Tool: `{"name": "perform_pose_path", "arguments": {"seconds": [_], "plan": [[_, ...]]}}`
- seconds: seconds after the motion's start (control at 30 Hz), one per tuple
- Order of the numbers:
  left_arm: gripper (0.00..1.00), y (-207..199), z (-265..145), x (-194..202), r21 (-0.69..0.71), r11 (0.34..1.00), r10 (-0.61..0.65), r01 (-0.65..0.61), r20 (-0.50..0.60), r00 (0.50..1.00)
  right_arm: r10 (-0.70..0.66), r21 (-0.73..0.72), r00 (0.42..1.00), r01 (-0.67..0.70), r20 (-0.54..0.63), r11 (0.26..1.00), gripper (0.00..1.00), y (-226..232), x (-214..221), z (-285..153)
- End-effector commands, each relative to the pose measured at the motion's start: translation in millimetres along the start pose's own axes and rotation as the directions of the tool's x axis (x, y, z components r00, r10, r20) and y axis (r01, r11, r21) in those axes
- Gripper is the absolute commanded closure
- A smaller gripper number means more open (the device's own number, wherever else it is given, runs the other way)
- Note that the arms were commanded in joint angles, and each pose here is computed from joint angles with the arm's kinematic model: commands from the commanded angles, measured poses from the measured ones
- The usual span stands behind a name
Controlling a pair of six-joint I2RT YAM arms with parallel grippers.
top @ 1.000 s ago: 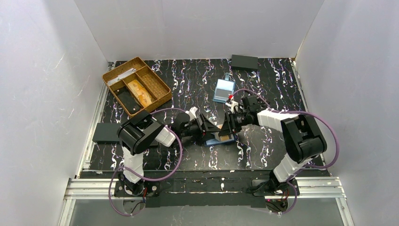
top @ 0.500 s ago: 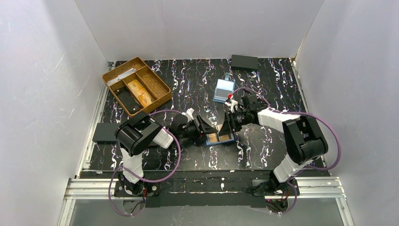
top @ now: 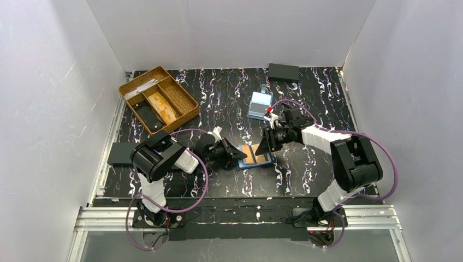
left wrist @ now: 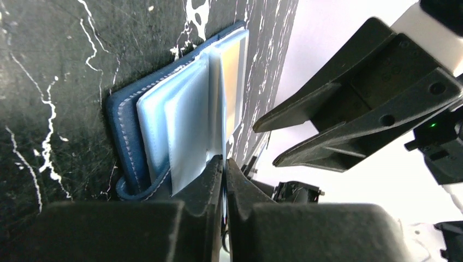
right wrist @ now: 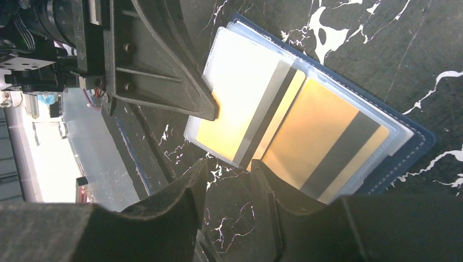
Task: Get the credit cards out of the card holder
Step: Remove the credit card from the card holder.
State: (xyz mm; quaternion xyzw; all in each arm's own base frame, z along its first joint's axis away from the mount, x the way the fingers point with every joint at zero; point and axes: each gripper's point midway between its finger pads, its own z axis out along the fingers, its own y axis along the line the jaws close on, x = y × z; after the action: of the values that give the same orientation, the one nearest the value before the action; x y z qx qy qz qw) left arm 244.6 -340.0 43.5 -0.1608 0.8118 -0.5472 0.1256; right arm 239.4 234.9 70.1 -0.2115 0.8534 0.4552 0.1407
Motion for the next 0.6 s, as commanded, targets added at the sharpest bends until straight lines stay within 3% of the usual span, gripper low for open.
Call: {"name": "perform_pose_path", "arguments": {"seconds": [0.0, 0.23, 0.4, 0.57], "plan": [[1.0, -12, -1, -3, 0.039, 0.999, 0.034, -0.034, 0.002, 0.999, -0.062, -0.038, 0.998, 0.063, 0.029, 0.997, 0.56, 13, -10, -6], [1.0, -34, -9, -9, 0.149, 0.984, 0.097, -0.1, 0.027, 0.995, -0.097, -0.158, 0.99, 0.113, 0.103, 0.981, 0.52, 34, -22, -25], [1.0, -78, -19, -4, 0.323, 0.918, 0.233, -0.23, 0.028, 0.972, -0.086, -0.201, 0.984, 0.116, 0.155, 0.973, 0.49, 44, -31, -38], [1.0, -100, -26, -3, 0.387, 0.858, 0.338, -0.338, 0.071, 0.939, -0.028, -0.158, 0.981, 0.059, 0.193, 0.986, 0.48, 35, -39, -46]]}}
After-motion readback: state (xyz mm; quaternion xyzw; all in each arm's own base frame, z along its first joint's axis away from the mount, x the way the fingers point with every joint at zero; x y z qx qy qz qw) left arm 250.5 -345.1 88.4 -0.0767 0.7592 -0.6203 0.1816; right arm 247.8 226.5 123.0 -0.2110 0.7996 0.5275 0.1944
